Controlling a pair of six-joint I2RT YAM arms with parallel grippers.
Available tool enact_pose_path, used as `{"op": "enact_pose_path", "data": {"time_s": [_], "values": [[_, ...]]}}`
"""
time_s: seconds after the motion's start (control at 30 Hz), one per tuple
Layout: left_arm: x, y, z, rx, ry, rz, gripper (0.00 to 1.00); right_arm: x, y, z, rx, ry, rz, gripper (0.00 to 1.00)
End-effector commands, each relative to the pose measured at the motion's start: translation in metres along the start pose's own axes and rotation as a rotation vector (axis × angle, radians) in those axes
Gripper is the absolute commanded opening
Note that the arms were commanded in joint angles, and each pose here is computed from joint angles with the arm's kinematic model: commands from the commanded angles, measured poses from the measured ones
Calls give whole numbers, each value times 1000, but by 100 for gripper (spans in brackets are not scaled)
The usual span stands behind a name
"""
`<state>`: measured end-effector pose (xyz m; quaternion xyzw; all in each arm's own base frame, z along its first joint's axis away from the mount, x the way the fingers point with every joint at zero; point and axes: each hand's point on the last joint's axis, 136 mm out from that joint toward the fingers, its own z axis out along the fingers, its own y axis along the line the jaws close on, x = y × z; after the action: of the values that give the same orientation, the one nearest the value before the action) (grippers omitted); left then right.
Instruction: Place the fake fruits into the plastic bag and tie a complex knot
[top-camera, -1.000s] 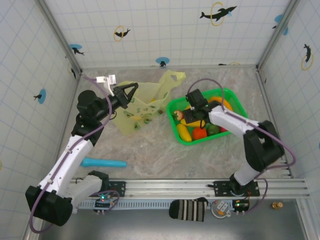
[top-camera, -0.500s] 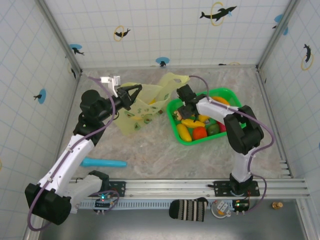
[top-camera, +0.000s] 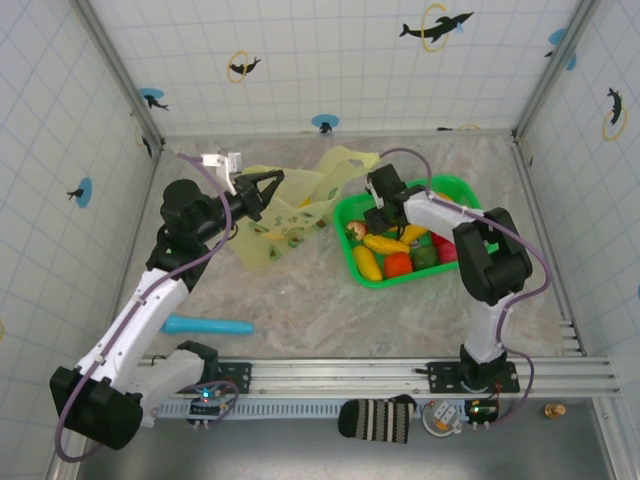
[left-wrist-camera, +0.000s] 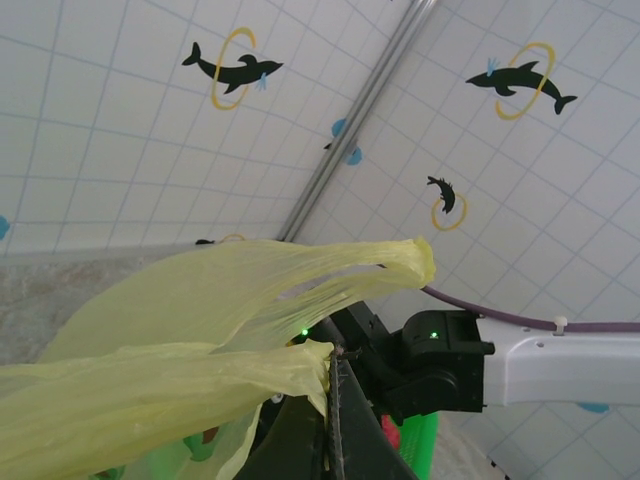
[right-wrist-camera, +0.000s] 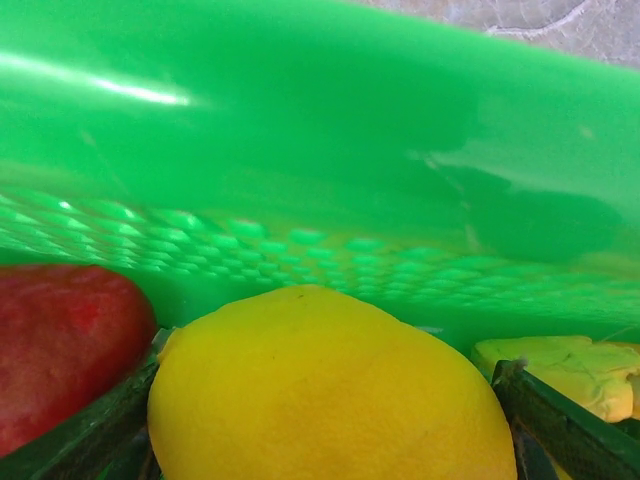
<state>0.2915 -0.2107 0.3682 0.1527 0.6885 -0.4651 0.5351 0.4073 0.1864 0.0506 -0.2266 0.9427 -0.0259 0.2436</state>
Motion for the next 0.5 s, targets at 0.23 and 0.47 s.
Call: {"op": "enact_pose_path", "data": {"time_s": [0.23,0.47], "values": [[-16,-11,-1,15,-32,34,0,-23,-18,-79,-115,-272,231,65],[-16,-13,-2,19,-33,25,0,-14,-21,-127,-282,-441,388,65]]}}
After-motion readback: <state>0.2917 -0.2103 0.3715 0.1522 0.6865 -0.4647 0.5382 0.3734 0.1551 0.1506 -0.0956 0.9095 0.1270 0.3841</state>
